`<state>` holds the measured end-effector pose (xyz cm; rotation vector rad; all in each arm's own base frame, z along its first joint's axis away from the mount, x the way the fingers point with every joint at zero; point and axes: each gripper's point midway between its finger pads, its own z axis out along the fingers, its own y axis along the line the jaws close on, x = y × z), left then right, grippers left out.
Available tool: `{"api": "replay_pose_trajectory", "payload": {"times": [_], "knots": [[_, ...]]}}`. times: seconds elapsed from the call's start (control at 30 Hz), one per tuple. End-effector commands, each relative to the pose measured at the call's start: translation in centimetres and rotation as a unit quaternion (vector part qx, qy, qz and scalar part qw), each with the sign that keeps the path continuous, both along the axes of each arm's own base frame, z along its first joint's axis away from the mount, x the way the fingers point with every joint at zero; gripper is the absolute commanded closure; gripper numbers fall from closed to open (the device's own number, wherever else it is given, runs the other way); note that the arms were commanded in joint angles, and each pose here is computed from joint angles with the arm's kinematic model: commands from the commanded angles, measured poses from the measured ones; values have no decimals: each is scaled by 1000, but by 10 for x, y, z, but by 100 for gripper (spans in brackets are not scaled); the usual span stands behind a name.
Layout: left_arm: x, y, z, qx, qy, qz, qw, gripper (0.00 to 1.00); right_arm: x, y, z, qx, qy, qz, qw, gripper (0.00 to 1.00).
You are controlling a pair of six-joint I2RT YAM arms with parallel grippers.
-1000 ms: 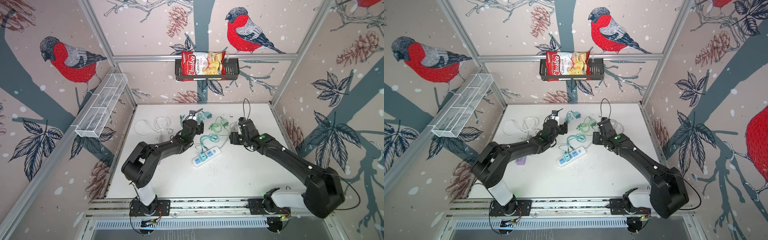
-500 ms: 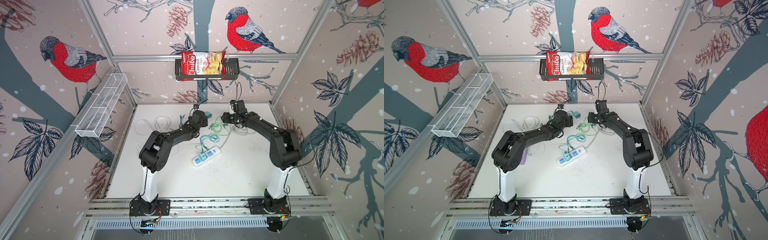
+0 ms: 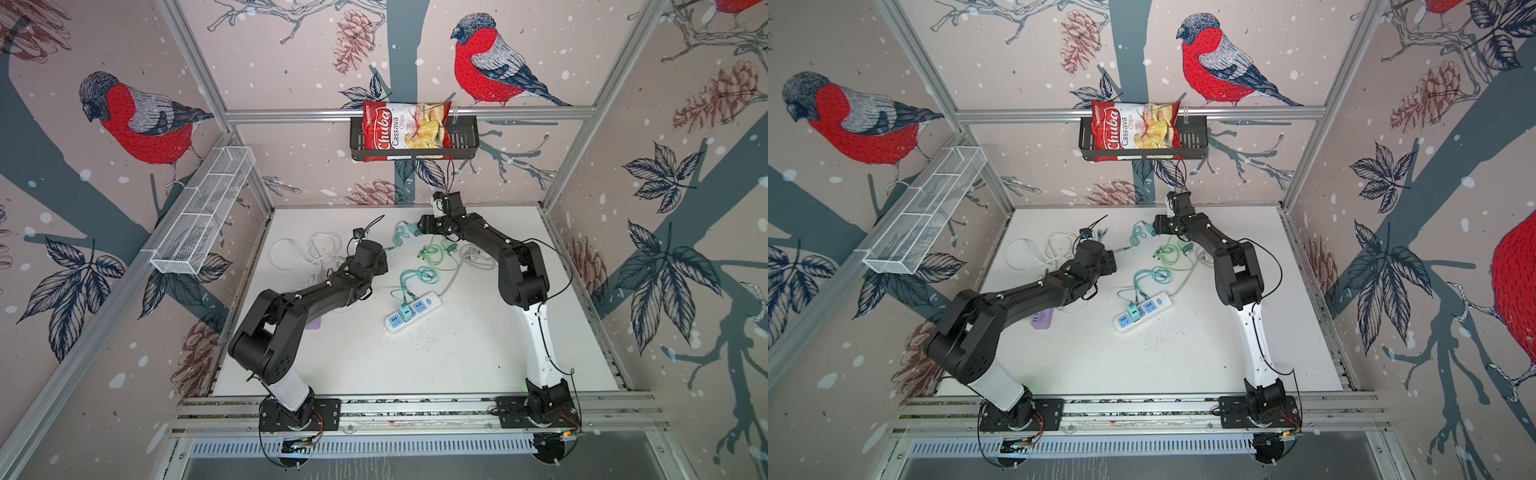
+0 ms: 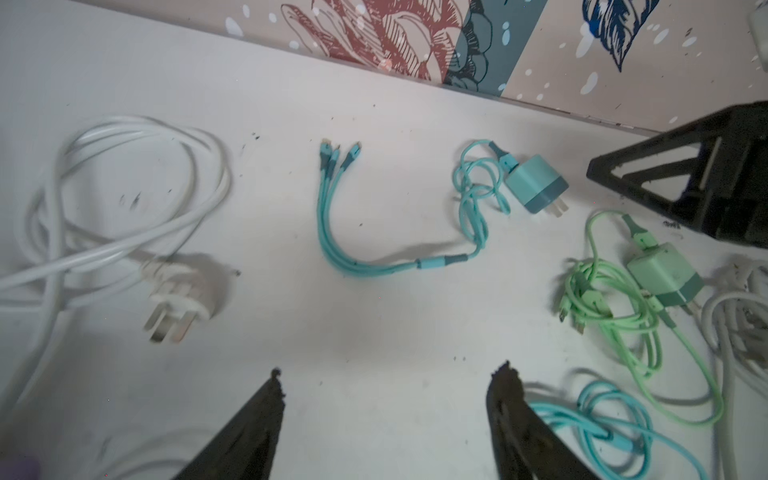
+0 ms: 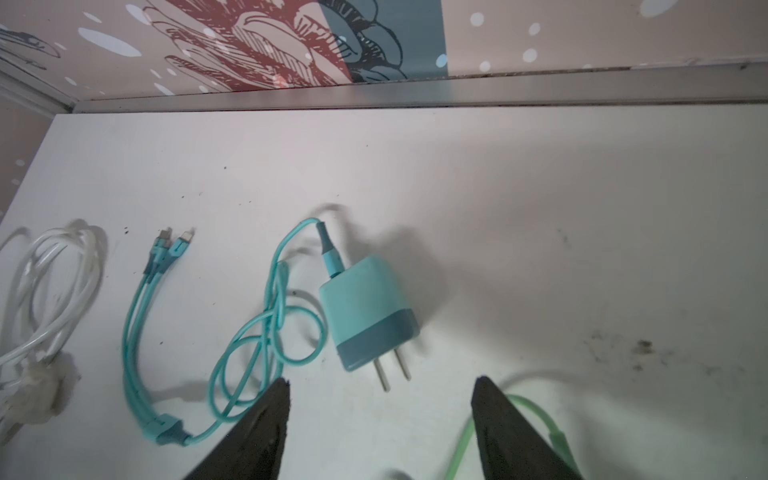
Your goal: Insert the plug
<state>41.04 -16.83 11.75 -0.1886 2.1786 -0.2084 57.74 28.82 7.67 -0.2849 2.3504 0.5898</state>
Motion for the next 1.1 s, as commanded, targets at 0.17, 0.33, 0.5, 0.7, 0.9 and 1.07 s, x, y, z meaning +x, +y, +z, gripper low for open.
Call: {"api": "replay_pose_trajectory", "payload": {"times": [0.17,0.33,0.5,0.7,0.9,1.07], "knots": [[-30,20,10,-35,-7,26,999,24,16,29,-6,28,-22,15,999,27],[-34,23,21,-30,-17,23,999,23,23,33,-25,17,-10,17,1000,27],[-39,30,29,-19,-24,25,999,23,23,33,-35,0,-6,18,1000,28],[-41,36,29,-15,-32,30,999,21,10,41,-44,-15,4,34,999,32],[-35,37,27,-15,-38,31,999,21,-19,51,-48,-3,59,29,998,38],[-25,32,21,-21,-48,23,998,21,-63,66,-46,46,114,39,992,41]]}}
